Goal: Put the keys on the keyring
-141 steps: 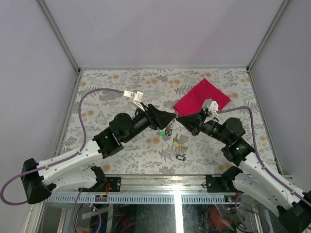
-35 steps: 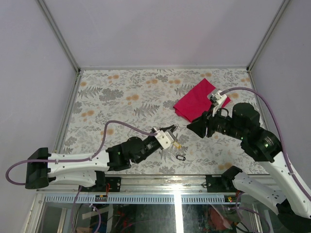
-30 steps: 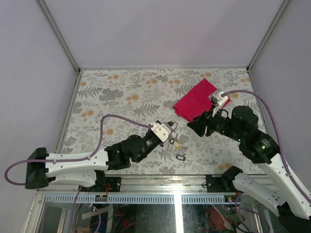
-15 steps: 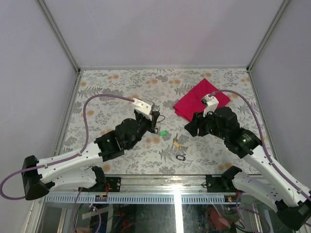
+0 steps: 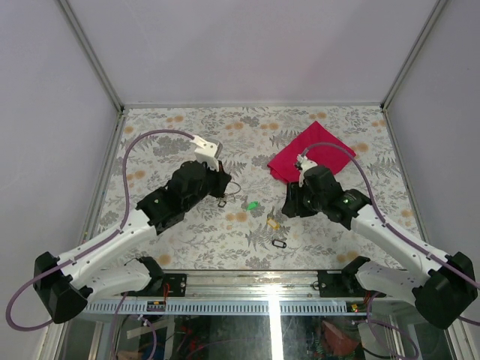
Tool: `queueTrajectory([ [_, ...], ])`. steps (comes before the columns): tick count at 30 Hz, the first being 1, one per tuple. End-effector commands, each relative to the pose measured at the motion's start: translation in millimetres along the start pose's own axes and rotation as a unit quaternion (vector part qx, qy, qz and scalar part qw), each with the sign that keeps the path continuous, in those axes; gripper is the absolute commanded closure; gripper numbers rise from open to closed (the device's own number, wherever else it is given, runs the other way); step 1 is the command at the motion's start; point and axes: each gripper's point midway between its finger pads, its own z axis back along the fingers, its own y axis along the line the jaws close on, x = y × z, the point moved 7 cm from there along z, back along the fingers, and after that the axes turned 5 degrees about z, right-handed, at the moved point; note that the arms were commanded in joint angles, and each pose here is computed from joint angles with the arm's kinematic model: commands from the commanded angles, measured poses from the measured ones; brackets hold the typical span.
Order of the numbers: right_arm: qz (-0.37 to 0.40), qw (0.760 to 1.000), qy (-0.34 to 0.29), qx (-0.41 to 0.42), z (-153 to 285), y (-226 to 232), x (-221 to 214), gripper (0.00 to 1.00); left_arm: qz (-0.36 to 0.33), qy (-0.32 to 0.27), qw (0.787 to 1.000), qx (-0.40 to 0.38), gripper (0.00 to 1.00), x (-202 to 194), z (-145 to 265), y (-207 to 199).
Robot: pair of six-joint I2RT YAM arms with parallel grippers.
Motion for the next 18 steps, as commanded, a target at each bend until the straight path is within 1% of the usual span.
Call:
queueTrajectory([
  [1,-0.021,1.0,-0.002,0.006,-13.0,1.4,-2.4,0.48,0.009,0.037,0.998,-0.042,1.0,7.1,5.6,-14.0],
  [3,-0.018,1.0,-0.001,0.009,-17.5,0.2,-5.5,0.48,0.004,0.046,0.998,-0.048,1.0,6.4,6.1,-15.4],
  [6,-0.011,1.0,0.017,0.018,-23.3,0.1,-11.0,0.48,0.015,0.052,0.998,-0.023,1.0,7.8,5.4,-12.3],
  [10,-0.008,0.999,0.034,0.02,-30.7,-1.5,-18.9,0.49,0.034,0.04,0.999,0.01,1.0,8.3,5.5,-6.0],
  [13,-0.004,0.999,0.036,0.016,-37.7,-2.2,-21.0,0.5,0.04,0.038,0.998,0.011,1.0,8.8,3.7,-1.5],
  [15,0.001,0.999,0.038,0.018,-43.3,-0.1,-21.6,0.51,0.043,0.046,0.998,-0.006,1.0,8.2,1.0,1.9],
  [18,0.015,0.999,0.045,0.021,-52.5,7.5,-23.5,0.52,0.026,0.062,0.996,-0.064,1.0,6.3,-0.6,3.4],
])
